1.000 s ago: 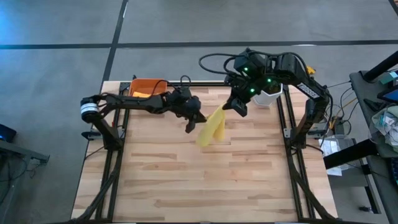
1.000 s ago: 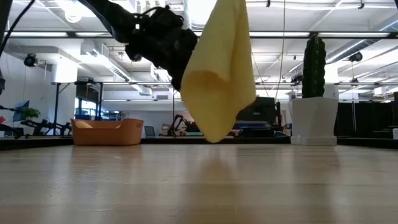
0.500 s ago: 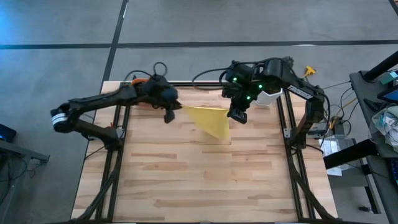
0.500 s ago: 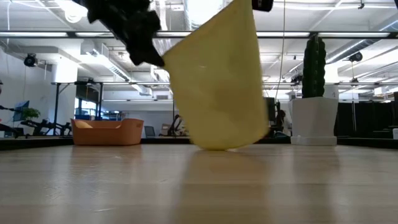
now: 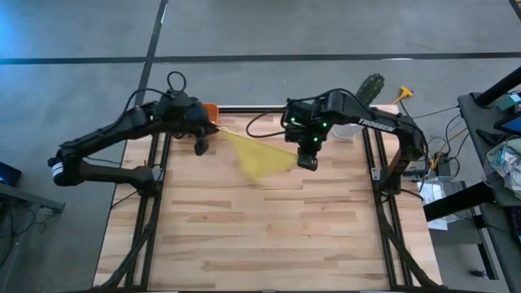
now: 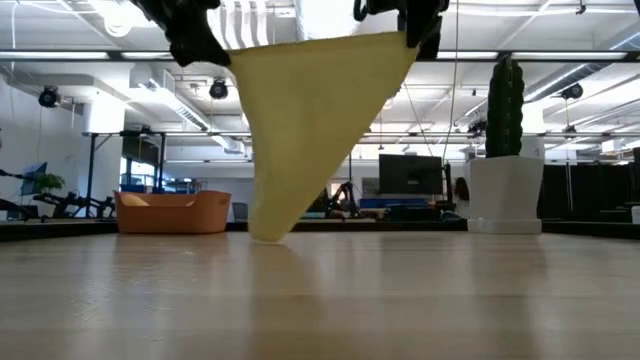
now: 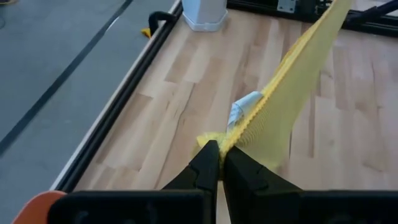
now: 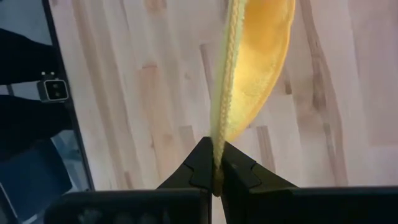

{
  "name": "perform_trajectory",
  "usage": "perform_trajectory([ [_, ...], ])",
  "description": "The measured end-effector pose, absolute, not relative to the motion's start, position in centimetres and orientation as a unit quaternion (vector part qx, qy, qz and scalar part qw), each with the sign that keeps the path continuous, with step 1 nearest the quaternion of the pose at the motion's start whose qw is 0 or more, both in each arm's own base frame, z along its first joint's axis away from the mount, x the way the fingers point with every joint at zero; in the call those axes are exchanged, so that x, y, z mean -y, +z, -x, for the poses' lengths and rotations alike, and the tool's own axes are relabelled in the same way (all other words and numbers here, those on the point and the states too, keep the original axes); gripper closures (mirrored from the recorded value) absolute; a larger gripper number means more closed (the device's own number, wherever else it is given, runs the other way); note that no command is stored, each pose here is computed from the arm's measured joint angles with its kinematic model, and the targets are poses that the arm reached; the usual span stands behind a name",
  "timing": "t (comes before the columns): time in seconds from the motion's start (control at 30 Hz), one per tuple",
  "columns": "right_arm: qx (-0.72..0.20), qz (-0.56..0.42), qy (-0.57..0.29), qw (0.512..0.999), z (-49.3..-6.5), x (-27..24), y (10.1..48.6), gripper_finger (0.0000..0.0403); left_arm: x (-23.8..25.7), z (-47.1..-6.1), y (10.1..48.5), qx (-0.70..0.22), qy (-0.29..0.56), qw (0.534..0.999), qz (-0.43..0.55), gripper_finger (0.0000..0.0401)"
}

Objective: Roll microfiber towels into tight, uniform cylinder then place into a basket
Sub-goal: Fold the yellow towel

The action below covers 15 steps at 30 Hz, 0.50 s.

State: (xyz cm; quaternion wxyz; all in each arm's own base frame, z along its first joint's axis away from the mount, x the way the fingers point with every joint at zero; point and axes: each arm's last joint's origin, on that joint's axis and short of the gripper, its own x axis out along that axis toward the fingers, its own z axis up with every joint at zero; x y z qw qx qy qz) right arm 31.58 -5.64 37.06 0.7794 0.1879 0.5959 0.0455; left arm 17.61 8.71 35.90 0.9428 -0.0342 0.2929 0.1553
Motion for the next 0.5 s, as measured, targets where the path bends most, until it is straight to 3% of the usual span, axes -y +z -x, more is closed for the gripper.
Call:
perform_trajectory([
  [0.23,-0.596,-0.175,0.024,0.783,-32.0,5.9,36.1,0.0394,-8.8,-17.4,37.0,-0.303,0.180,0.936,0.012,0.0401],
  [0.5,-0.582,-0.007,-0.286,0.761,-31.2,8.6,37.3,0.0394,-11.6,-19.6,38.7,-0.334,0.251,0.906,-0.073,0.0401],
])
